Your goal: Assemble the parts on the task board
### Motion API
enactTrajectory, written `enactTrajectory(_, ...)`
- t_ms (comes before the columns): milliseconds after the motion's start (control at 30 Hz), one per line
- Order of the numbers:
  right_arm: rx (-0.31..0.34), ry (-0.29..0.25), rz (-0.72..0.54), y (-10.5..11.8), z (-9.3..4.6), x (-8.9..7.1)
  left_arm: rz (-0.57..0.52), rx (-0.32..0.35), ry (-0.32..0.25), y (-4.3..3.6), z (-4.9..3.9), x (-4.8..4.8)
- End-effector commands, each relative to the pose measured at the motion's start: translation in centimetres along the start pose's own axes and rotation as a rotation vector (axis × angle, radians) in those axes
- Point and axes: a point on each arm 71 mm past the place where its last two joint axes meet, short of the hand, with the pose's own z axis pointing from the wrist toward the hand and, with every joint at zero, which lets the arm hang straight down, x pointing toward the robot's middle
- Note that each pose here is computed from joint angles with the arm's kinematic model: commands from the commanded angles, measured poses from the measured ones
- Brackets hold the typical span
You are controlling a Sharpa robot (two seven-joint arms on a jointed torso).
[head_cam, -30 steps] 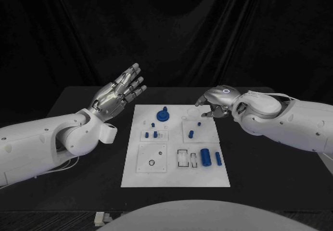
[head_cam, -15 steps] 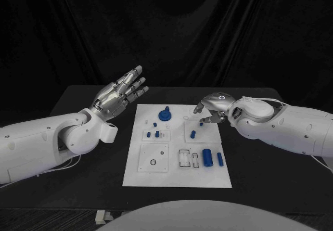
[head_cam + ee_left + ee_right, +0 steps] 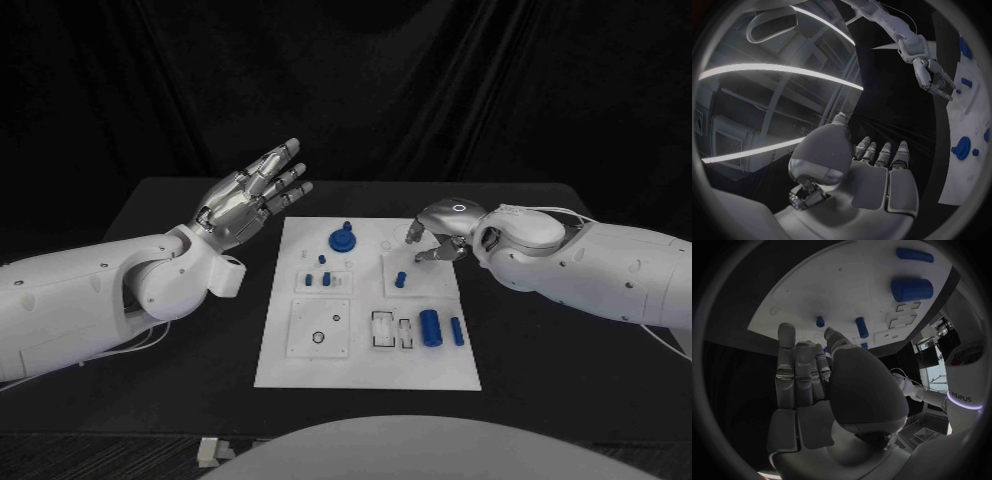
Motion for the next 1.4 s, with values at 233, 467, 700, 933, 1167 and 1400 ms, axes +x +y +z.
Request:
enactTrajectory(233, 0.011, 0.049, 0.005, -0.2, 0.0, 1.0, -0.027, 0.178, 0.014, -1.15, 0.01, 0.09)
enactTrajectory(467, 0.011, 0.071, 0.011, 0.0, 0.3, 2.1, -0.032, 0.172, 0.018, -1.03, 0.03, 0.06)
enactTrajectory(700, 0.016, 0.081, 0.016, -0.2, 0.4, 3.1, -0.036, 0.164, 0.021, -0.86, 0.01, 0.01)
enactTrajectory(933, 0.009, 0.064, 0.019, -0.1, 0.3, 3.5, -0.042, 0.155, 0.023, -0.52, -0.01, -0.01)
enactTrajectory(1167, 0.007, 0.056, 0.021, -0.1, 0.3, 3.6, -0.052, 0.146, 0.026, -0.08, -0.11, 0.05)
enactTrajectory(1400, 0.005, 0.046, 0.027, 0.0, 0.2, 3.6, -0.056, 0.140, 0.027, 0.10, -0.19, 0.04)
